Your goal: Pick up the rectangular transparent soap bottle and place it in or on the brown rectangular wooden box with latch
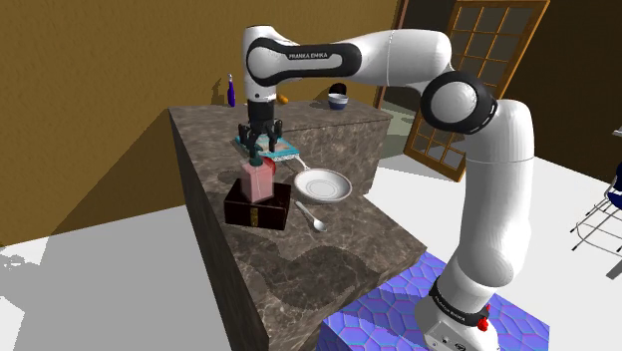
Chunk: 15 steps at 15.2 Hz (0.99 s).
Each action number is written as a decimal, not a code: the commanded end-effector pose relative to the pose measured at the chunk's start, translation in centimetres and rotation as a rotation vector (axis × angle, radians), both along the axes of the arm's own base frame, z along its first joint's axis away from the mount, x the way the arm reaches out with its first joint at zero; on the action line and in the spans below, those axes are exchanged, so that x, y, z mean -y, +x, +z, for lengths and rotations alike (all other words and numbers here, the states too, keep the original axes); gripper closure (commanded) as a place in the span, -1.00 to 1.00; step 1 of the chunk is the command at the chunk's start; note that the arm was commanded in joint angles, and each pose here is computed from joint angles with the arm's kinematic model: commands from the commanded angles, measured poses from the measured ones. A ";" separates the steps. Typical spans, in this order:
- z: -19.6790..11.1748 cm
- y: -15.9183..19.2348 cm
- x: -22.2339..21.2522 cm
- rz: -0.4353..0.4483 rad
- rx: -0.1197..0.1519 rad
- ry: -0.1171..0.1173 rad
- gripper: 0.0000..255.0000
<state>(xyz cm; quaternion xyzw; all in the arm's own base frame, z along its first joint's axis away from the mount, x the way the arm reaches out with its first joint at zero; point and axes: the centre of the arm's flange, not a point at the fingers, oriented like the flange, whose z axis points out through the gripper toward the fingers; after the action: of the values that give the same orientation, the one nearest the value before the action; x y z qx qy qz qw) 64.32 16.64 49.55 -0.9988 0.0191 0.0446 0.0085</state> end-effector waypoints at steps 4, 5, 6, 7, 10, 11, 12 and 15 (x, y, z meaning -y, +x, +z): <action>0.0 0.1 0.0 0.000 -0.002 -0.001 -1.00; 1.3 0.2 0.0 0.000 -0.002 -0.001 -1.00; 2.6 0.3 0.1 0.000 -0.002 -0.001 -1.00; 3.9 0.4 0.1 0.000 -0.002 -0.001 -1.00; 4.9 0.5 0.1 0.000 -0.002 -0.001 -1.00; 4.9 0.5 0.1 0.000 -0.002 -0.001 -1.00; 4.9 0.5 0.1 0.000 -0.002 -0.001 -1.00; 4.9 0.5 0.1 0.000 -0.002 -0.001 -1.00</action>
<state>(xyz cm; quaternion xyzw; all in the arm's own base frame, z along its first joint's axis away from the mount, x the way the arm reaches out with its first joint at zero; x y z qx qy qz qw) 64.83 16.53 54.49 -0.9987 0.0193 0.0456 0.0082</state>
